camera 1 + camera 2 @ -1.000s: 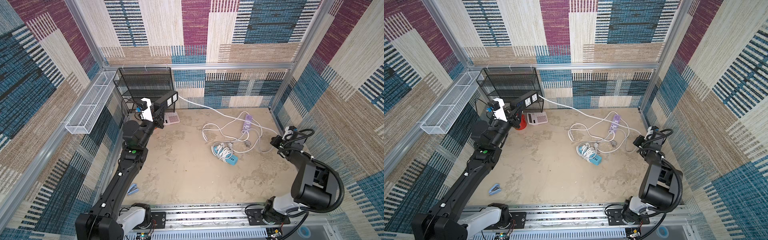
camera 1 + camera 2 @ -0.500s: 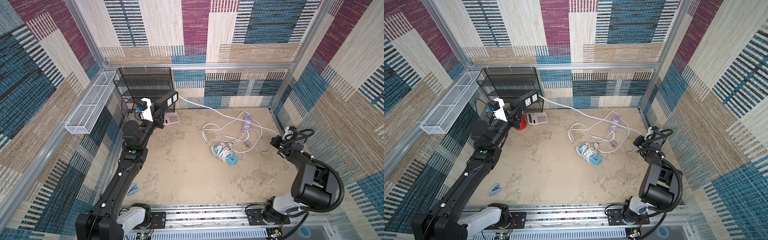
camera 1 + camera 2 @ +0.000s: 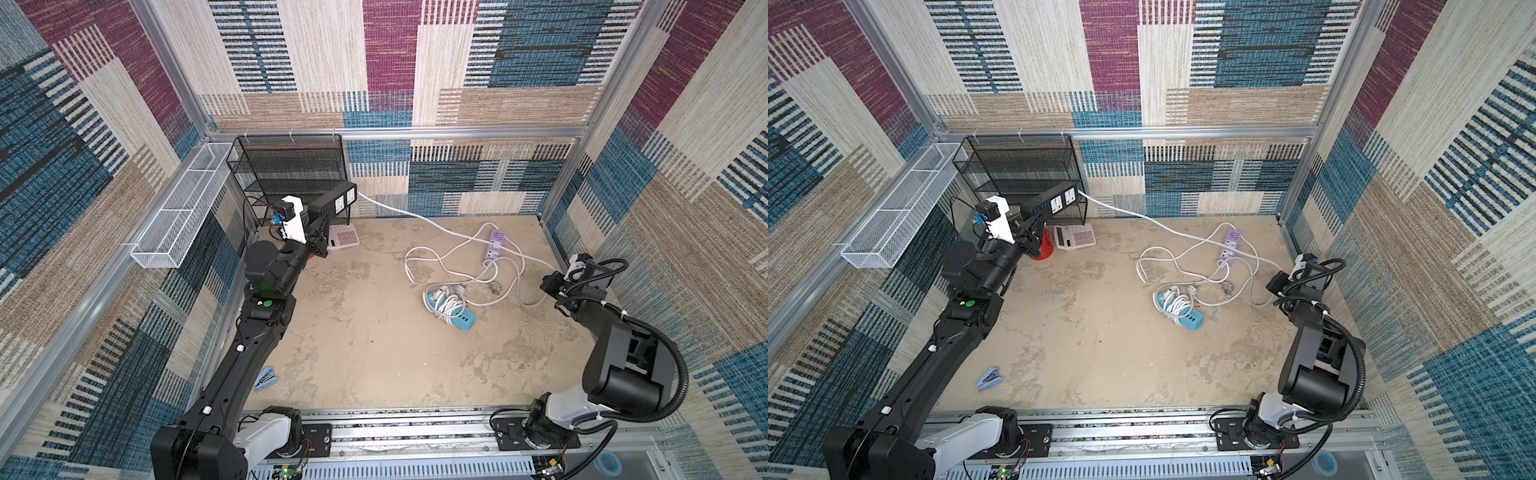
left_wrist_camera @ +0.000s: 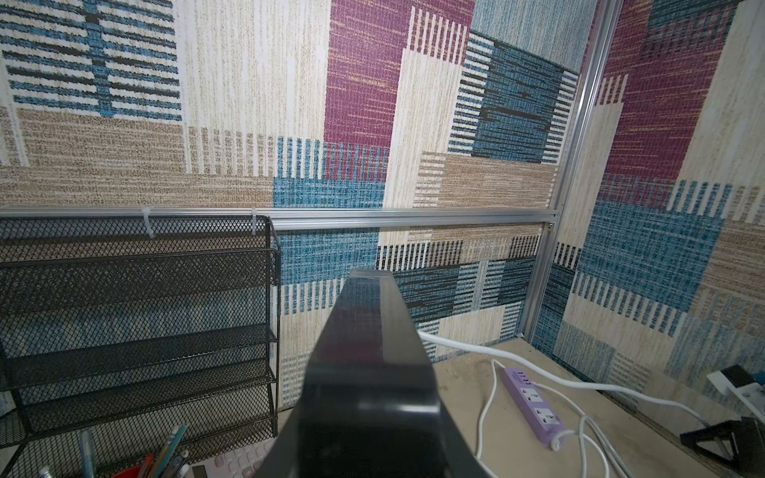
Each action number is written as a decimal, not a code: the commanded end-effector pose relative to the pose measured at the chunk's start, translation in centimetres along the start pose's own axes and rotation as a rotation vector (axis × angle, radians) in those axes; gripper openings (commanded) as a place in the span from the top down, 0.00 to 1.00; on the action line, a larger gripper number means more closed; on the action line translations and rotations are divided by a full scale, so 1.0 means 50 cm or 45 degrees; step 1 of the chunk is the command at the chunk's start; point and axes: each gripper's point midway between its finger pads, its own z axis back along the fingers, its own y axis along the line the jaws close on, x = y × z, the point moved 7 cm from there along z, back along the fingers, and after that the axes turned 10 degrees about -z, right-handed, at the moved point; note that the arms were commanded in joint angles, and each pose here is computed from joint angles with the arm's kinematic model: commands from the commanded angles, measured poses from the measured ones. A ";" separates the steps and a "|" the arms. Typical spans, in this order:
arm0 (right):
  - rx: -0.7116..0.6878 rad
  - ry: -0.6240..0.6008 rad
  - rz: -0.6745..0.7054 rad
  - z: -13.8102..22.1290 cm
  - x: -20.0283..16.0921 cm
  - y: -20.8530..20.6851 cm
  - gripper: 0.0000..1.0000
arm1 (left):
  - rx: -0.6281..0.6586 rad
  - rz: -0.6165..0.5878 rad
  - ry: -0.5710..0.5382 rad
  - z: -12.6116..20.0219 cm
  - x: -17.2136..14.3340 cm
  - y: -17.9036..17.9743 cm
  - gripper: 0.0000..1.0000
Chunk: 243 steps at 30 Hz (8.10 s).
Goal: Unwrap the cord wrapped around the power strip
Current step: Unwrap the power cord from the power strip, then place the power strip at the center of the board, then adjust the power strip at the center of the board.
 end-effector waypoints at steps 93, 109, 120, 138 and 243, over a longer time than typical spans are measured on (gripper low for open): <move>1.134 -0.516 1.758 0.328 -0.271 0.804 0.18 | -1.017 0.202 0.204 -0.070 0.038 -0.222 1.00; 1.086 -0.542 1.764 0.320 -0.269 0.809 0.85 | -1.035 0.207 0.210 -0.069 0.033 -0.227 1.00; 1.028 -0.510 1.736 0.299 -0.265 0.801 0.98 | -0.822 0.165 0.133 -0.062 0.047 -0.192 0.33; 0.376 -0.396 1.058 0.095 -0.009 0.604 1.00 | -0.454 0.148 0.039 -0.051 0.055 -0.102 0.01; 0.092 -0.029 0.559 0.130 -0.264 0.317 0.02 | -0.424 -0.080 0.213 -0.038 0.014 -0.173 0.01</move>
